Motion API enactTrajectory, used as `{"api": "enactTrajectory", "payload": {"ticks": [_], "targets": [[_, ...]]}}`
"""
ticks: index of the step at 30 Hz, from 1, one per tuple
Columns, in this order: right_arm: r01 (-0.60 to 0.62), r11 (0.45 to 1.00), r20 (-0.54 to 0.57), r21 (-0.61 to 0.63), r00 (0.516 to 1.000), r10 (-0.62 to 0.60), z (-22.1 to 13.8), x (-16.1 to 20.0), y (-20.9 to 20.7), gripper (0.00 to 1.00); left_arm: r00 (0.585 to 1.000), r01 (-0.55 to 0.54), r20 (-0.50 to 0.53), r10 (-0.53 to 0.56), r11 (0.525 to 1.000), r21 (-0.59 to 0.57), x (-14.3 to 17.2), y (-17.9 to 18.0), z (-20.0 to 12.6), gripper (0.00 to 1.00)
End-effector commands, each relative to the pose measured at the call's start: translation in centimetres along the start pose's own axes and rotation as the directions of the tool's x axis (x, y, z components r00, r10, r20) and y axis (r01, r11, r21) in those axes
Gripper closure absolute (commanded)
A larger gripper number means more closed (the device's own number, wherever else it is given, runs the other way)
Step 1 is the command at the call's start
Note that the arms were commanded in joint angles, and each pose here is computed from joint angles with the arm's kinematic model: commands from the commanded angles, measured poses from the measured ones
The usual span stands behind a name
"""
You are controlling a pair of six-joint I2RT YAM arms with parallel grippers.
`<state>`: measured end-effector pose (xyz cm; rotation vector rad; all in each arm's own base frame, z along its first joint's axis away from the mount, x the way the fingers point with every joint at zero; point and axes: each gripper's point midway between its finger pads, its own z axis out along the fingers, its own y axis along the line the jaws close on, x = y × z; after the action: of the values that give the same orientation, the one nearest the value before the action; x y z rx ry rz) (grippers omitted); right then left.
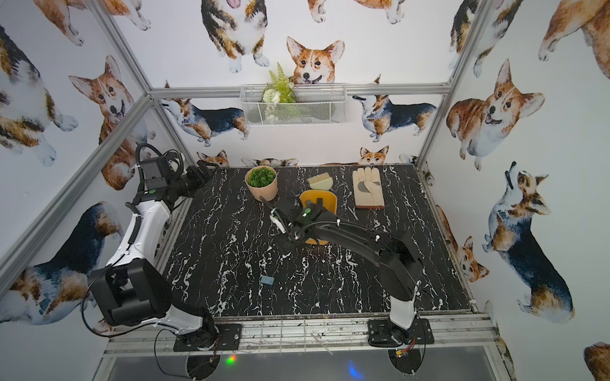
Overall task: Put the eraser in the storage box
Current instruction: Pick up the eraser from the center of the board.
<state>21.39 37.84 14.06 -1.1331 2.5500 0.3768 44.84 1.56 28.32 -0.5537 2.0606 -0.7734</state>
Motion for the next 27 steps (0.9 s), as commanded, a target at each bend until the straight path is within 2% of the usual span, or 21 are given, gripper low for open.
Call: {"api": "enactTrajectory", "payload": {"ticks": [1, 7, 12, 22, 27], "targets": [[0.11, 0.991, -0.005, -0.079, 0.994, -0.111, 1.4, 1.8, 4.2, 0.31, 0.999, 0.044, 0.006, -0.044, 0.997, -0.055, 1.2, 1.4, -1.8, 0.0], [0.198, 0.972, -0.027, -0.125, 0.979, -0.202, 4.1, 2.6, 7.4, 0.32, 0.997, 0.08, 0.022, -0.079, 0.994, -0.072, 2.3, 2.7, -4.1, 0.0], [0.221, 0.965, -0.085, -0.145, 0.968, -0.235, 6.2, 2.8, 8.8, 0.32, 0.996, 0.087, 0.029, -0.085, 0.994, -0.073, 2.6, 3.1, -5.2, 0.0], [0.256, 0.958, -0.154, -0.129, 0.949, -0.275, 8.9, 4.0, 9.8, 0.34, 0.994, 0.102, 0.047, -0.098, 0.991, -0.088, 2.7, 4.3, -6.7, 0.0], [0.25, 0.962, -0.153, -0.113, 0.952, -0.266, 9.6, 4.0, 9.7, 0.35, 0.993, 0.106, 0.054, -0.101, 0.99, -0.09, 2.7, 4.7, -6.9, 0.0]]}}
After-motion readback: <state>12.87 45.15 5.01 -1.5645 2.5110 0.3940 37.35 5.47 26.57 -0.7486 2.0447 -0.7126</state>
